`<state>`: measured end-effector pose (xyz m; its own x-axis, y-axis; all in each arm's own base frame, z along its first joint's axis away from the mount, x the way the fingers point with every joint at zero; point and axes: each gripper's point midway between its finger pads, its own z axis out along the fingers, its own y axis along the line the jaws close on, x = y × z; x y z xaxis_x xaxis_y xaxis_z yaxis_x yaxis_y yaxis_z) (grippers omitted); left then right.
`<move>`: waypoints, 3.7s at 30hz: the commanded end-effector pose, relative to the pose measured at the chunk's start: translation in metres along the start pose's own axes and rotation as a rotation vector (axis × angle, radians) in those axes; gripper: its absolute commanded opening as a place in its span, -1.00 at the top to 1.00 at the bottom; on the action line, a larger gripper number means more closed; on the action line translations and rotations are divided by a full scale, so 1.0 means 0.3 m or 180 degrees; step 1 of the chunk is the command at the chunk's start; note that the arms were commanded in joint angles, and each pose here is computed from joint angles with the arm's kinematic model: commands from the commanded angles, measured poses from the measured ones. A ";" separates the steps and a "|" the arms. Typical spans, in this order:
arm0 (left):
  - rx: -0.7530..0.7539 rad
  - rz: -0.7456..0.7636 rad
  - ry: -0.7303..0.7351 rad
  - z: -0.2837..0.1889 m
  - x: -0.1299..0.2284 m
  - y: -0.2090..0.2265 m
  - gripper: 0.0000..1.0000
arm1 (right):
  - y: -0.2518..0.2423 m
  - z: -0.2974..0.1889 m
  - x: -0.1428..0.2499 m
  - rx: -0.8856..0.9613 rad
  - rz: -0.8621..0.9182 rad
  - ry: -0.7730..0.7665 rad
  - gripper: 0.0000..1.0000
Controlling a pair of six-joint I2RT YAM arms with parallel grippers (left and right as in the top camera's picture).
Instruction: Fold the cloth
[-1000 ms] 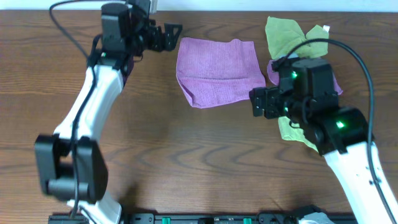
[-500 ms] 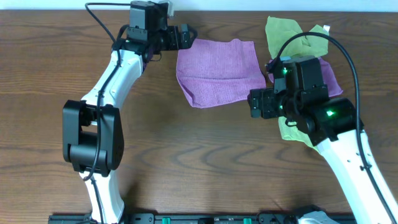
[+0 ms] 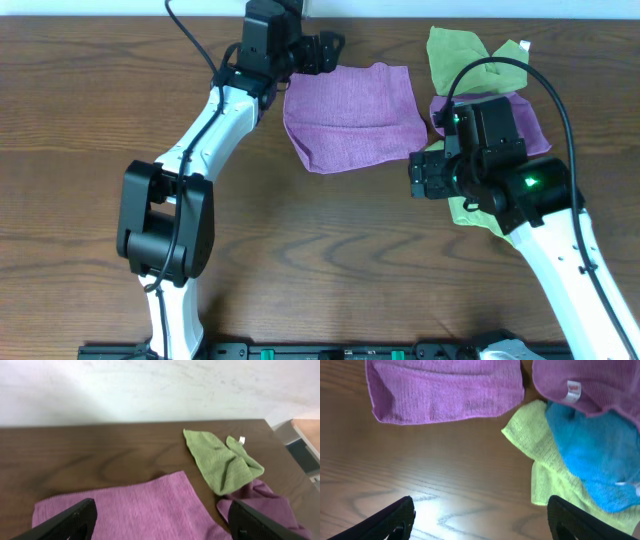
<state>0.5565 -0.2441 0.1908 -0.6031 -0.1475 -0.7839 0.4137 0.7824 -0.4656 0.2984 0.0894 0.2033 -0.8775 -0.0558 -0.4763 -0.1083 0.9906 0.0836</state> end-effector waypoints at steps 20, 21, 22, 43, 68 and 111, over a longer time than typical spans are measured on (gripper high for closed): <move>0.0048 0.0119 0.0090 0.101 0.085 0.063 0.38 | -0.022 -0.002 0.031 0.0085 0.0170 0.0126 -0.69; 0.0012 0.0143 0.0069 0.103 0.082 0.071 0.57 | -0.022 -0.002 0.031 0.0085 0.0170 0.0124 -0.69; -0.0047 0.0143 0.0055 0.106 0.082 0.081 0.73 | -0.022 -0.002 0.031 0.0085 0.0170 0.0123 -0.69; -0.0953 0.0297 0.0323 0.090 0.175 0.256 0.89 | -0.016 0.000 0.017 0.0059 0.0173 0.0073 -0.69; -0.1193 0.0317 0.0689 0.177 0.383 0.387 0.89 | -0.013 0.015 0.033 0.0041 0.0196 0.0148 -0.68; -0.3455 0.1234 0.1177 -0.183 0.315 0.799 0.89 | -0.032 0.117 0.004 0.0206 0.0174 0.0220 -0.74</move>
<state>0.5603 -0.0416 0.0181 -0.8039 0.2588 -0.5354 -0.0415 0.8737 0.4847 0.3129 0.0886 0.1787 -0.9049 -0.0199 -0.4251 -0.0519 0.9966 0.0639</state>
